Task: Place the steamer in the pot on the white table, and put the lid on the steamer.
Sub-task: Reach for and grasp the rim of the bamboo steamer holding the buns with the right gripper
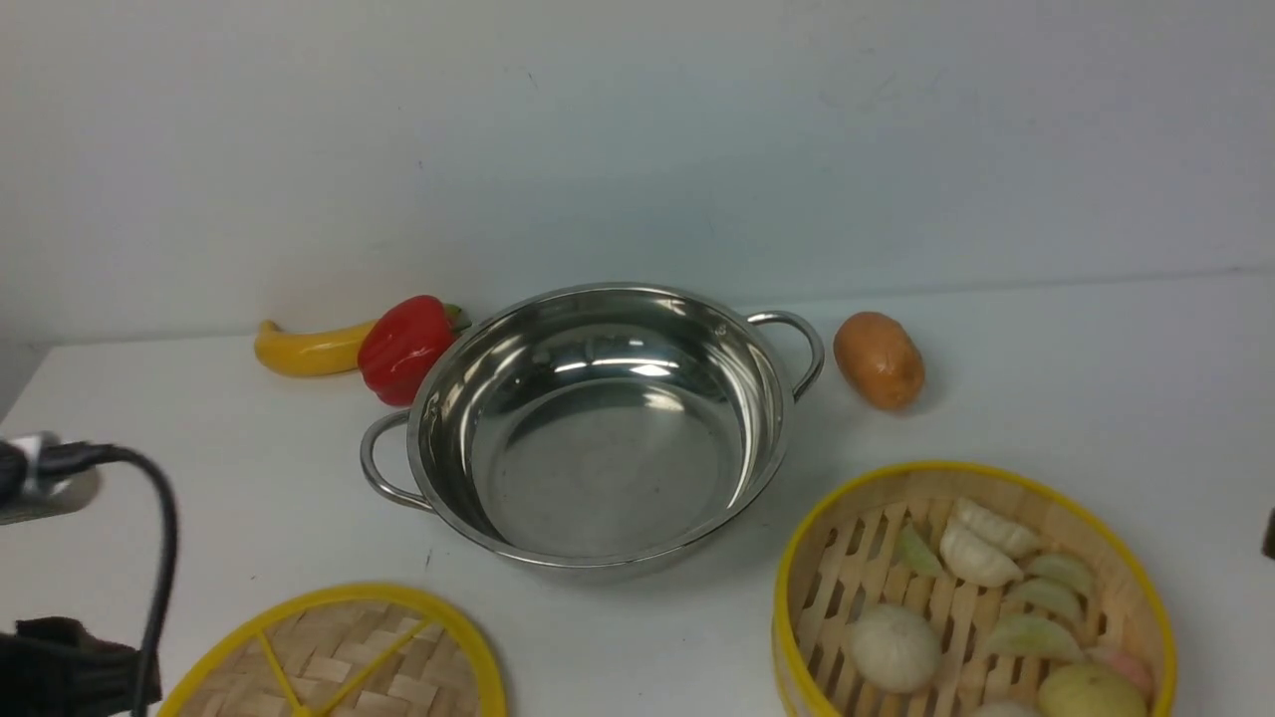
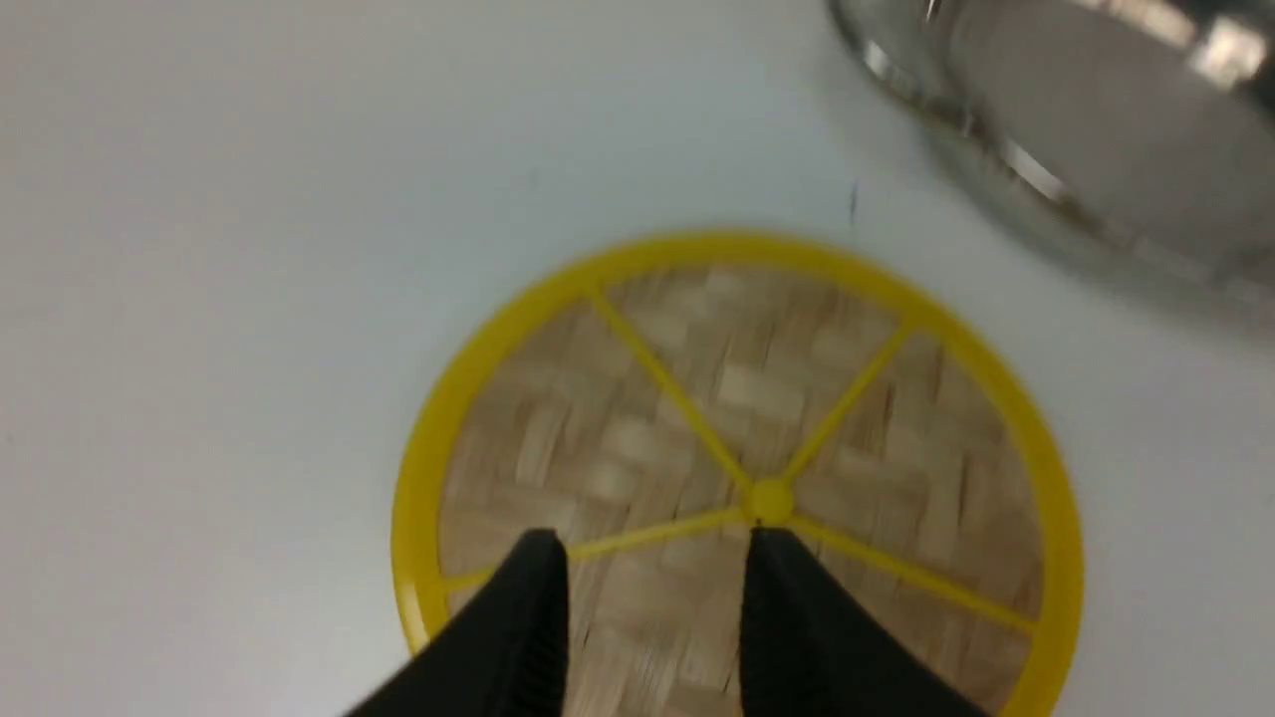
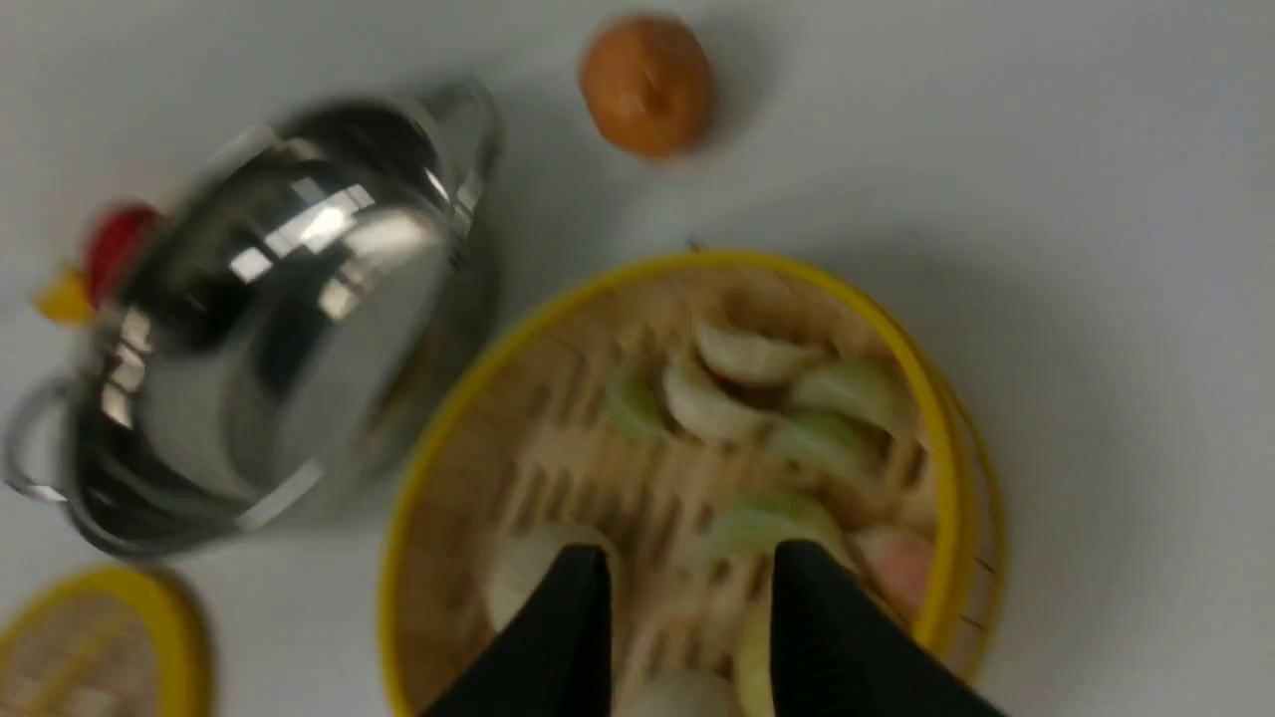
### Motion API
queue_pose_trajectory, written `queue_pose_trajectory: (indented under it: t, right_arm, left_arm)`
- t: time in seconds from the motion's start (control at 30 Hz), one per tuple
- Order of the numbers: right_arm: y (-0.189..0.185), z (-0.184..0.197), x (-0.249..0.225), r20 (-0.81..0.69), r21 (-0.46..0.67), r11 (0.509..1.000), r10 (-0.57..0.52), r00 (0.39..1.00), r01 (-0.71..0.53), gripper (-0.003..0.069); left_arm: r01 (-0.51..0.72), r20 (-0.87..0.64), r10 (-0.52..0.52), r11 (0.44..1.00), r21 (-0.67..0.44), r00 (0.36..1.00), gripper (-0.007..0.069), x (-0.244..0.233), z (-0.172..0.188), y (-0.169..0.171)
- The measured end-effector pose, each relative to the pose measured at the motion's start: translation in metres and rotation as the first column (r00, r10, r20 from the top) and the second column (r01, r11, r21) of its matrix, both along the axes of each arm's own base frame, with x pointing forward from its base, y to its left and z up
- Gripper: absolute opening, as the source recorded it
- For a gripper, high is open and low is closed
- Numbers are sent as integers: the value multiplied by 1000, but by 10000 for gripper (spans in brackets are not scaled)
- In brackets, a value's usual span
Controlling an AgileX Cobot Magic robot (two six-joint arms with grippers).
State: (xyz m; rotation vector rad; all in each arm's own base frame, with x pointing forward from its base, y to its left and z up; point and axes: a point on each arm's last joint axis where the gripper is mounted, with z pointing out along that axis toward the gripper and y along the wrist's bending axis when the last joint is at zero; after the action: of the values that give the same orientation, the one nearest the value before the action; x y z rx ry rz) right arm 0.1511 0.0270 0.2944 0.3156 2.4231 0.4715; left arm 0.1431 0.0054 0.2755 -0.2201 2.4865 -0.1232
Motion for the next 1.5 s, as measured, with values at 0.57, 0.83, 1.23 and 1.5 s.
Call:
queue_pose_trajectory:
  t: [0.57,0.83,1.23,1.5]
  right_arm:
    - [-1,-85,126,-445,-144,966,130,886,-214,243]
    - [0,-123,140,-515,-135,954,163,842,-267,238]
    - [-8,-114,156,-627,-218,899,170,760,-381,46]
    - [14,-11,195,-417,-253,902,226,881,-351,46]
  left_arm:
    - [127,-367,-116,992,5,923,241,75,-60,8]
    - [124,-345,-113,992,11,932,241,78,-59,8]
    - [125,-339,-114,992,11,934,241,78,-59,8]
    - [125,-339,-114,992,10,934,241,78,-59,8]
